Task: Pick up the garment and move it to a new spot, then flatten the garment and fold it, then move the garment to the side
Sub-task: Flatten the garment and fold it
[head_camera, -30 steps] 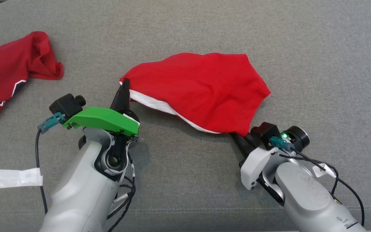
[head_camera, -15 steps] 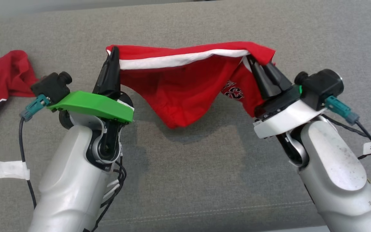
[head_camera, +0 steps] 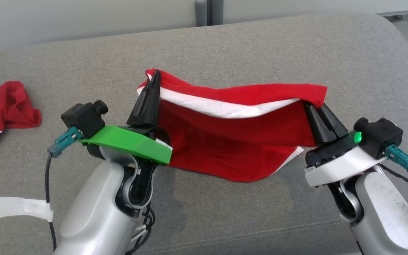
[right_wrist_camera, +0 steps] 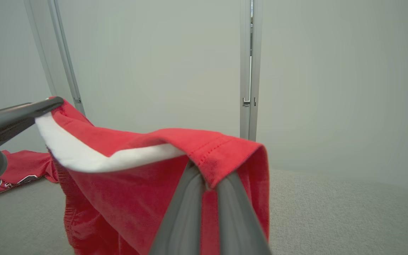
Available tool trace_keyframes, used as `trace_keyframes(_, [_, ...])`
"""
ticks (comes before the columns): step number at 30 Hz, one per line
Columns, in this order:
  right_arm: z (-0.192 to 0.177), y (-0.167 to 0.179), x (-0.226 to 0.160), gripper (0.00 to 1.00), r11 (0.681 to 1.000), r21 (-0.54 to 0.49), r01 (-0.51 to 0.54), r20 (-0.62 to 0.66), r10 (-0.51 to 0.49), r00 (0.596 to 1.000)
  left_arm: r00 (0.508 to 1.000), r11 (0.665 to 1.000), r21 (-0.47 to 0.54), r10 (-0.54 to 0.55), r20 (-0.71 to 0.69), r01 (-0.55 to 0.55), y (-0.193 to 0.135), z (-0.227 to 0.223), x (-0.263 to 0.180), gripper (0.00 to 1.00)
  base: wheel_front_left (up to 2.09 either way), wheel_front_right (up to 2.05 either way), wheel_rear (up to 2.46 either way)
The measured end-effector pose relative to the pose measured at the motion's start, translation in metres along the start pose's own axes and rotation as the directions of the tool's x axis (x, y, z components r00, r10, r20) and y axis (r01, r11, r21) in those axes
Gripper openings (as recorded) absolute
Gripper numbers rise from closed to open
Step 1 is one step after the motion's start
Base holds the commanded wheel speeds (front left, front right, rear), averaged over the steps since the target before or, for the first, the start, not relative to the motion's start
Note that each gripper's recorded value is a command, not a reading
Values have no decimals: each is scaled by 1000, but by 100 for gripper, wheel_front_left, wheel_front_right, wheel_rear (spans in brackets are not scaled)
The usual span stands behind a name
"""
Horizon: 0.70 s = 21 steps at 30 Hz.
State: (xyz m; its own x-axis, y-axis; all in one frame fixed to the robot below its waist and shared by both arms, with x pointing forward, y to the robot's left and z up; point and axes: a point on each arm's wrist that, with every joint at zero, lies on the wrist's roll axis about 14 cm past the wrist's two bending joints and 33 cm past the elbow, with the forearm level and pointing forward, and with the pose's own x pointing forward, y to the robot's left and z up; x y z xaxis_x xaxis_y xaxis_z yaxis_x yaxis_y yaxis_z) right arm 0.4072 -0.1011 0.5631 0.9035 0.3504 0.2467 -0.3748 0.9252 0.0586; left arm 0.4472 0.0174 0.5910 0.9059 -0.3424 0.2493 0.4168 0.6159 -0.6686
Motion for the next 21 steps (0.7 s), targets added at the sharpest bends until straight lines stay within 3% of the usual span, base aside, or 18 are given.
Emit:
trace_keyframes(6, [-34,9,-14,0,997,83,7,-98,1,995,991,994,0,112,-68,-112,25,-23,-14,0,0,0,0])
trace_keyframes(12, [-69,33,-20,0,992,111,-66,-210,88,974,971,984,48,177,-160,-172,50,-46,-16,0,0,0,0])
trace_keyframes(16, [-56,30,19,0,990,35,-136,-178,140,974,982,980,147,148,-119,-130,53,-27,19,0,0,0,0])
trace_keyframes(20, [-27,4,70,0,986,-85,-140,-122,130,984,991,975,196,122,-57,-109,51,-4,60,0,0,0,0])
trace_keyframes(21, [-25,-7,79,0,988,-101,-120,-123,107,987,990,975,194,125,-60,-111,52,-6,65,16,0,0,0])
